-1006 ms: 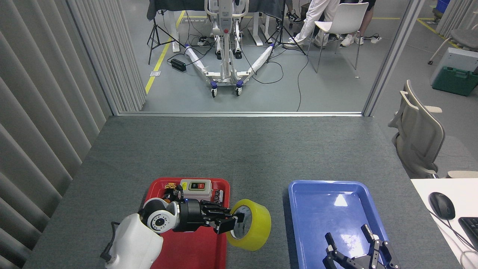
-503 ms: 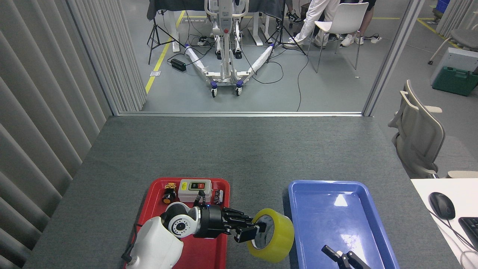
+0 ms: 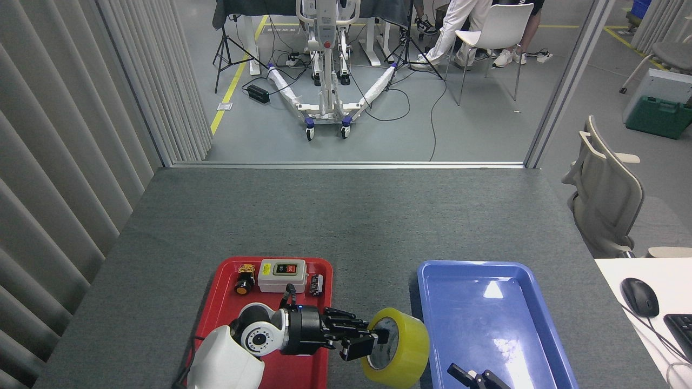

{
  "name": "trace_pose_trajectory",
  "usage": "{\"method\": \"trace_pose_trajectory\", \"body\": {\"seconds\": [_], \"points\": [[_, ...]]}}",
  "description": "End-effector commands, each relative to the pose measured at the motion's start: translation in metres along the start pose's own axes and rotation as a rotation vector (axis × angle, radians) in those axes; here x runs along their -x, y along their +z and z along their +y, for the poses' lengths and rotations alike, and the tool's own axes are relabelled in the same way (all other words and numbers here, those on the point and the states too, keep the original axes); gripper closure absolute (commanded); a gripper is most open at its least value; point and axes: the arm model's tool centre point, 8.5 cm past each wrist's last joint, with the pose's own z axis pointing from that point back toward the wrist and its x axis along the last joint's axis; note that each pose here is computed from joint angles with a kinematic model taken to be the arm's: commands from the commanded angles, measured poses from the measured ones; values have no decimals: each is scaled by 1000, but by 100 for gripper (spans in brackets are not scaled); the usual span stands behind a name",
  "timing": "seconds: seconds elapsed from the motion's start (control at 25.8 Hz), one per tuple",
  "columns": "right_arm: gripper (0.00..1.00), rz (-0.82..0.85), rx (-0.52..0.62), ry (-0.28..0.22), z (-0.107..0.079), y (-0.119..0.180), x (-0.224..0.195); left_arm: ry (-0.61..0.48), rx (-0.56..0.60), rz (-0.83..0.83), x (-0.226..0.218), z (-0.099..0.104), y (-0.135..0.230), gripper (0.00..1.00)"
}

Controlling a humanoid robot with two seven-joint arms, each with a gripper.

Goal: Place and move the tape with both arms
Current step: 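Hold the tape over the blue tray edge and bring the right gripper under it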

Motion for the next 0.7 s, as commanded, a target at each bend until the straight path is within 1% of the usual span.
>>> {"method": "trace_pose_trajectory", "body": {"seconds": [0.0, 0.08, 0.15, 0.23, 0.43, 0.54, 0.58, 0.66], "points": [[0, -12, 5, -10, 3, -10, -5, -13, -19, -46, -21, -10, -10, 100], [0, -18, 16, -11, 2, -16, -7, -13, -36, -71, -30, -12, -19, 100], [0, -24, 17, -6, 2, -24, -9, -10, -36, -71, -30, -14, -20, 100], [0, -38, 6, -13, 5, -27, -14, -9, -38, -70, -30, -14, -19, 100], [5, -95, -21, -23, 14, -30, -32, -5, -37, -72, -30, -15, -20, 100], [6, -95, -46, -49, 22, -20, -43, 4, -34, -70, -28, -16, -21, 100], [8, -96, -50, -49, 23, -19, -44, 9, -35, -71, -28, -17, -21, 100], [16, -96, -52, -44, 23, -19, -44, 10, -34, -71, -27, -18, -21, 100]]}}
